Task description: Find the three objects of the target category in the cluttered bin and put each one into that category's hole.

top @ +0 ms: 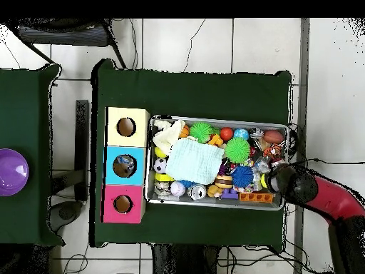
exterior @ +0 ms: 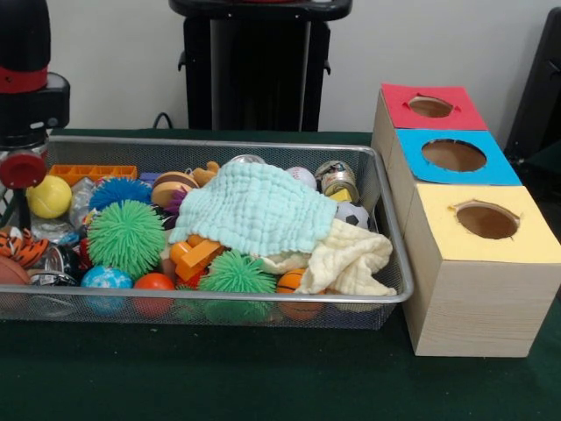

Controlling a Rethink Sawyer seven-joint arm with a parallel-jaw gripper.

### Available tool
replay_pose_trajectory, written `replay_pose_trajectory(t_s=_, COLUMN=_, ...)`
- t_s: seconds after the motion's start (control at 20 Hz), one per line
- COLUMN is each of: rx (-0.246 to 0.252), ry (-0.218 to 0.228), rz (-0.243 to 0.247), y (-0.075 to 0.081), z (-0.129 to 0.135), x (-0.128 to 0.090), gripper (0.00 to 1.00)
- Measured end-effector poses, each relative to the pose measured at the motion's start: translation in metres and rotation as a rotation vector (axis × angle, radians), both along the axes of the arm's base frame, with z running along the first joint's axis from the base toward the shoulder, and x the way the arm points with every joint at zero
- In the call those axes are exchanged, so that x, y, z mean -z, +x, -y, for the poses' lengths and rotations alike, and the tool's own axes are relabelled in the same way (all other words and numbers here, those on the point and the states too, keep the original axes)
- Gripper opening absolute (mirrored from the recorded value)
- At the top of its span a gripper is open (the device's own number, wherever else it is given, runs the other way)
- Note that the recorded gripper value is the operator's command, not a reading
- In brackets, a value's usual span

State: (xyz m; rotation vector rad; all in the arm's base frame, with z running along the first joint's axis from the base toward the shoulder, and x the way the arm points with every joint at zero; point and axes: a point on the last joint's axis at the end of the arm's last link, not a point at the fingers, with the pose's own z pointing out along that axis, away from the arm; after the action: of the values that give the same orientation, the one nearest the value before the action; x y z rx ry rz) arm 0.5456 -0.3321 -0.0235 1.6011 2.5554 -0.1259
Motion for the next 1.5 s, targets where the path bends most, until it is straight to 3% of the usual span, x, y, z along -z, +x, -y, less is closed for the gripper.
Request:
replay_pose_trajectory(t_s=0.75, rx=0.042, ry=0.070, rz=0.006, y=0.001, z=0.010, x=-0.001, gripper=1.00)
replay_pose_trajectory(t_s=1.35, rx=0.123, ry=0.224, rz=0.035, y=0.000, z=0.030, x=-0.002, gripper=1.00)
replay_pose_trajectory(t_s=1.5, rx=0.137, ry=0.262, rz=0.046, y=-0.003, z=0.029, x=0.009, gripper=1.00)
